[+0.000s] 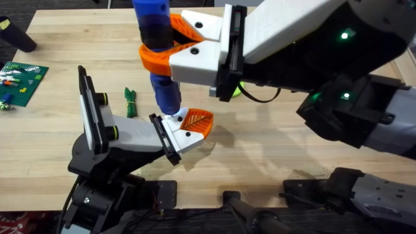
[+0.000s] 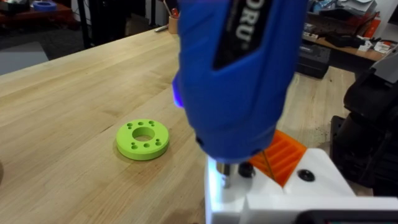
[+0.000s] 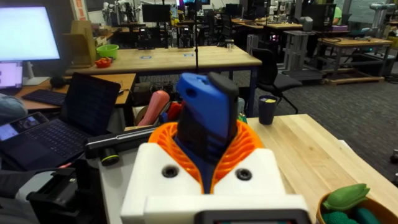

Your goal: Pick up the gripper from the table and insert it into the empty holder that is missing its gripper. Then pick up a screw, insert it into the mounting hole, and use the screwdriver to tighten it. Finally, clean up the table by picking up the vegetable and placing it into the bucket.

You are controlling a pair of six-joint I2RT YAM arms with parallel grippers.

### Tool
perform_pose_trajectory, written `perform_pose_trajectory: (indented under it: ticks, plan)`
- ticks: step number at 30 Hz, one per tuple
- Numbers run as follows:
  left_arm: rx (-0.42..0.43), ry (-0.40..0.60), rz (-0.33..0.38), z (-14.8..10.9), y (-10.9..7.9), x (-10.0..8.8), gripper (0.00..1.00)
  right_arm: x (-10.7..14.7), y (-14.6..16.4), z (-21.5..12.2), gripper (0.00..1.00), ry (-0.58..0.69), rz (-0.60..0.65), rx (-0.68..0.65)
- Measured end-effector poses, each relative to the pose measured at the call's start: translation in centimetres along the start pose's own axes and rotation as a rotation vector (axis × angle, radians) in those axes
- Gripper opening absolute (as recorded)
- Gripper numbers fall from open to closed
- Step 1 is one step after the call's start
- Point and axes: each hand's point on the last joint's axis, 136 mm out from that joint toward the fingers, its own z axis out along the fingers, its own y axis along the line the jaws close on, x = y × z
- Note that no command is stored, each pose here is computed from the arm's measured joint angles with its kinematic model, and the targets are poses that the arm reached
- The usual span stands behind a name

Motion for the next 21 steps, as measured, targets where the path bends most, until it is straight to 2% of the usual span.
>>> perform_pose_trajectory:
  ticks: [21]
  plan:
    - [0.001, -0.001, -0.016, 0.0, -0.01, -0.02, 0.013, 0.12, -0.38, -0.03, 0.05, 0.004, 0.003, 0.019]
